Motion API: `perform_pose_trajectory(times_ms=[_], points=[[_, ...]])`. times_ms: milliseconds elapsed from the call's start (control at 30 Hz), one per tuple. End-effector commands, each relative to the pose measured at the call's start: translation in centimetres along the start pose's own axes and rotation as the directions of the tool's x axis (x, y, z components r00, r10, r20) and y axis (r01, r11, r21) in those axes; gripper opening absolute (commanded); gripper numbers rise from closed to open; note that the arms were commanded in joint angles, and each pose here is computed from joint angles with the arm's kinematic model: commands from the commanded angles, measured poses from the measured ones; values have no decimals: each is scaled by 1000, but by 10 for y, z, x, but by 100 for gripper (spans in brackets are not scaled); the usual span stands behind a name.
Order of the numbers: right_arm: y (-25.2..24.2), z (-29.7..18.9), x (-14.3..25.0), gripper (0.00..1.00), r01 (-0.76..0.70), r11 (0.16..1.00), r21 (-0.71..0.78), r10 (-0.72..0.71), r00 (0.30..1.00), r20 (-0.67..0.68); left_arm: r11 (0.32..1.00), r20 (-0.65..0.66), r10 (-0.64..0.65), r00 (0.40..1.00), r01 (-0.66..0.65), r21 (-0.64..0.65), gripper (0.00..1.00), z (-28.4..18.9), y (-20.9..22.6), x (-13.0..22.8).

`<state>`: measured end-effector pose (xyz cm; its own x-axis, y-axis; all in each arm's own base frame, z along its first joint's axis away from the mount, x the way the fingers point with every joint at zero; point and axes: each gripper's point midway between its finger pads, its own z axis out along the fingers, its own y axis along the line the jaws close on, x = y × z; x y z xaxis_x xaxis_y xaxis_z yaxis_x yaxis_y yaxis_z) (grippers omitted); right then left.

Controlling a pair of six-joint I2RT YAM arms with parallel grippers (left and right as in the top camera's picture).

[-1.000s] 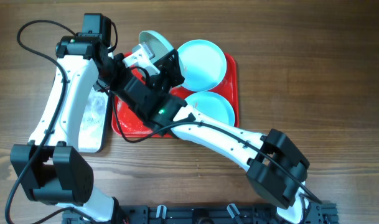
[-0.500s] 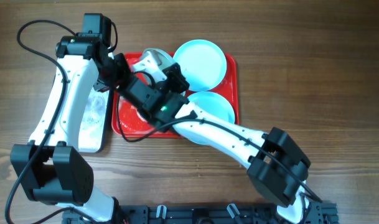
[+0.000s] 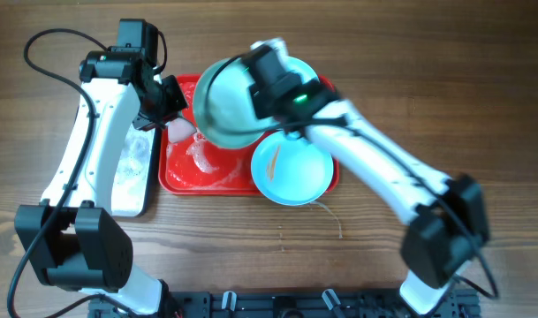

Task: Clean dirty plates on tray and stack at the side
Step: 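Carry the plate right and set it on the table with the right gripper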

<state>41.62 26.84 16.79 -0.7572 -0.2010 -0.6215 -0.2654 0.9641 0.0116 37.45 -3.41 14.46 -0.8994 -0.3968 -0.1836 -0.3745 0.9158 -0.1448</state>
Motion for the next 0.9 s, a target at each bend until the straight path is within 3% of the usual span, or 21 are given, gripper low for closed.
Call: perform_pose_trajectory(times_ms=[0, 100, 233, 400, 567, 733, 867], points=[[-12, -37, -19, 4, -159, 942, -296, 147, 987, -63, 1000, 25, -20, 999, 20, -6, 6, -6, 1, -6], [-48, -39, -20, 4, -243, 895, -375, 211, 969, -126, 1000, 22, -20, 1000, 20, -4, 6, -6, 1, -6], [-114, -38, -21, 4, -356, 869, -345, 326, 935, -143, 1000, 19, -20, 1000, 20, -6, 6, -6, 1, -5], [-231, -39, -7, 4, -546, 829, -122, 538, 838, -93, 1000, 19, -20, 1000, 20, -6, 6, -6, 1, -5], [-325, -52, 18, 4, -691, 719, 78, 692, 722, 12, 1000, 20, -21, 1000, 21, -5, 6, -6, 1, -5], [-391, -68, 51, 4, -772, 592, 230, 775, 624, 102, 1000, 24, -27, 999, 27, -3, 5, -6, 0, -6], [-414, -65, 91, 4, -824, 491, 284, 838, 535, 104, 1000, 25, -27, 999, 27, -2, 6, -6, 0, -6]])
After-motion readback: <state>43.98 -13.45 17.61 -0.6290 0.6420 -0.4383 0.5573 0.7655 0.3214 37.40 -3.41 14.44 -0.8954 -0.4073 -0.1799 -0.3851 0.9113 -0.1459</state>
